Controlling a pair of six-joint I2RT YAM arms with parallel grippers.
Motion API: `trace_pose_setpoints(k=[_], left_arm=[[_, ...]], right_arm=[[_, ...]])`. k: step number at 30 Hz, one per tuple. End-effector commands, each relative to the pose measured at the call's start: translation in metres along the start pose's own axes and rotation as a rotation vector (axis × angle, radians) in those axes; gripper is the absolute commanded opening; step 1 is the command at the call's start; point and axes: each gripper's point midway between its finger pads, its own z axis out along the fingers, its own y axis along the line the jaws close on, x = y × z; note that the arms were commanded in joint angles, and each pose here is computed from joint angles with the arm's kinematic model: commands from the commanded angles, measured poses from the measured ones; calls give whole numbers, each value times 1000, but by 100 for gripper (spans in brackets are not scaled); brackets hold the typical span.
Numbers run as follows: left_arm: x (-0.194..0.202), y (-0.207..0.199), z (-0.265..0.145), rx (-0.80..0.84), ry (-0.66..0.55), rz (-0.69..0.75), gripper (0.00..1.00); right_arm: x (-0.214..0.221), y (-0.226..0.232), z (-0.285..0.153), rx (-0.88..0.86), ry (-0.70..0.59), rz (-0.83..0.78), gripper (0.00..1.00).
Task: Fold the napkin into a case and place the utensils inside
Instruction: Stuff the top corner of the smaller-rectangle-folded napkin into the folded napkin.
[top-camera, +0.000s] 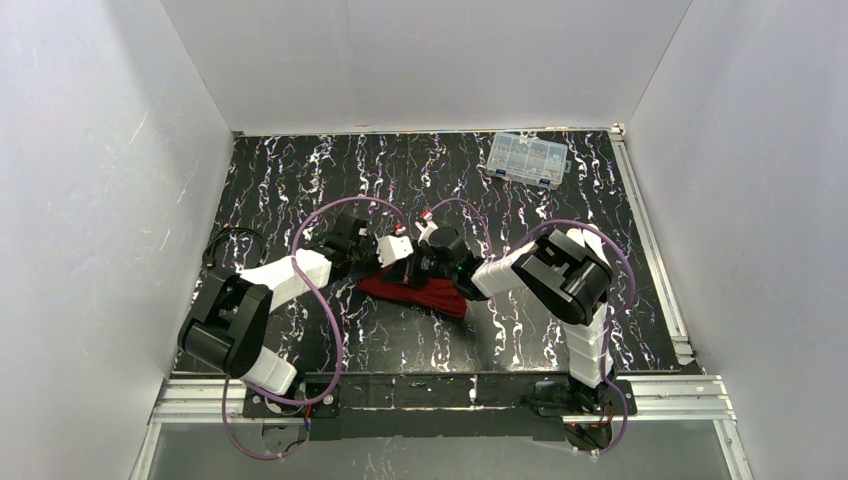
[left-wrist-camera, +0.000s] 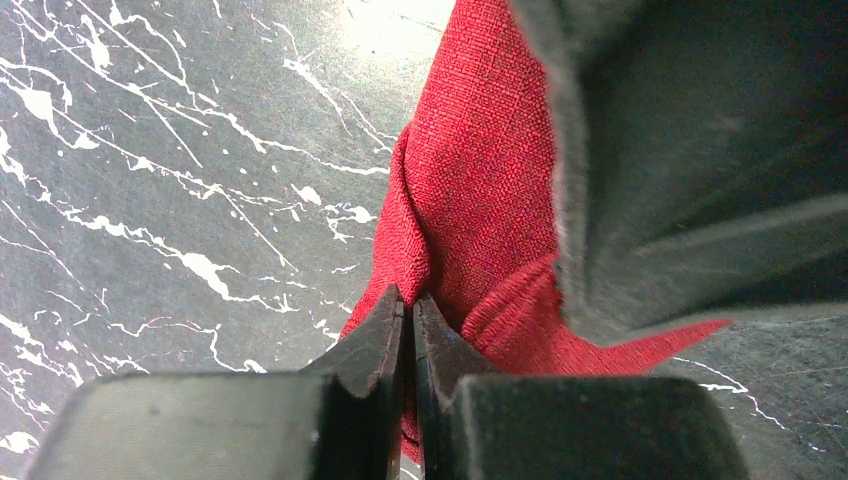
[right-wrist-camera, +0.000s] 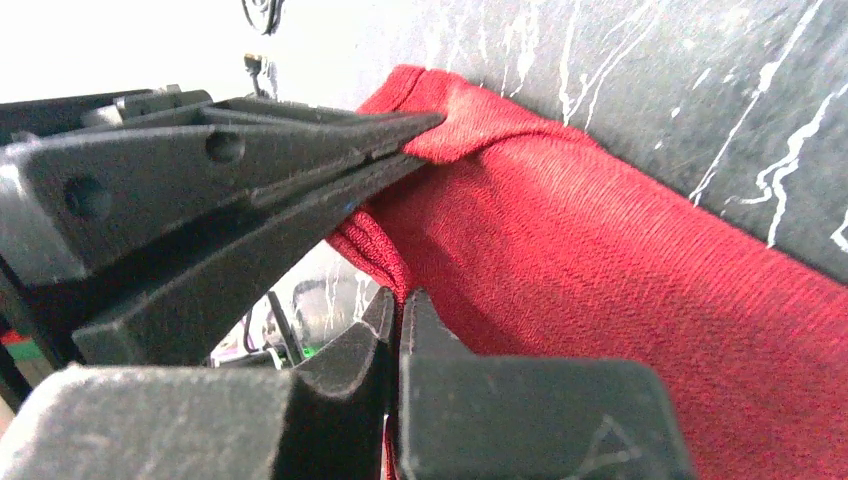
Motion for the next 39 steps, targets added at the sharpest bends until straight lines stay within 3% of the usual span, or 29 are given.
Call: trace_pose_setpoints(k=[1,6,19,27,39], left_arm=[[-6,-9,-7,27,-33,14,0],[-7,-9,-6,32,-35,13,0],[-26,5,-19,30,-54,-63,0],[-29,-8,-25,92,-70,-73,0],[-33,15,-27,11,-82,-101,0]], right_arm=[[-26,0,6,40,-37,-41,1],[-28,-15,9,125,-15,-95,1],[16,-62,13,311,130,-24,1],[17,-67,17,347,149,-9,1],[41,-89,12,384,213,13,1]])
